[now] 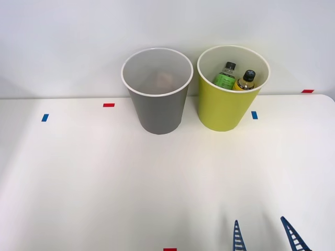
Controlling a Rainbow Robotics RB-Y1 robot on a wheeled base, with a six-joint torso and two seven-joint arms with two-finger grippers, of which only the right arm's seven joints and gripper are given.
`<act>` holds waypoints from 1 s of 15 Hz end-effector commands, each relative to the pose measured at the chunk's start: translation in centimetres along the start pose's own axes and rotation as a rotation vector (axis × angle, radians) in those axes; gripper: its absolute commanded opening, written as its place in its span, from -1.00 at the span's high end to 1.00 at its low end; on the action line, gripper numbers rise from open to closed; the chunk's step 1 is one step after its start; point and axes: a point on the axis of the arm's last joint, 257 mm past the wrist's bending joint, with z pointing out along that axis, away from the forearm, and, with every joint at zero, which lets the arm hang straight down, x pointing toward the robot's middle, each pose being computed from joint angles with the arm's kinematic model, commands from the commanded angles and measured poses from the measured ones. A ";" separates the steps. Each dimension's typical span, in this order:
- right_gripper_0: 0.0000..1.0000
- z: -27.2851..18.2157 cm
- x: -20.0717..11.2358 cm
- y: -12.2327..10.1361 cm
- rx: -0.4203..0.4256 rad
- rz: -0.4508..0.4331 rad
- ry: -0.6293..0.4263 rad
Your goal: Put cans in the gray bin, plastic bottles in the light green bin
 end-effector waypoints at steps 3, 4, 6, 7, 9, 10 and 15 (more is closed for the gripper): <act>-1.00 0.0 0.0 0.0 0.000 0.000 0.000; -1.00 0.0 0.0 0.0 0.000 0.000 0.000; -1.00 0.0 0.0 0.0 0.000 0.000 0.000; -1.00 0.0 0.0 0.0 0.000 0.000 0.000; -1.00 0.0 0.0 0.0 0.000 0.000 0.000; -1.00 0.0 0.0 0.0 0.000 0.000 0.000; -1.00 0.0 0.0 0.0 0.000 0.000 0.000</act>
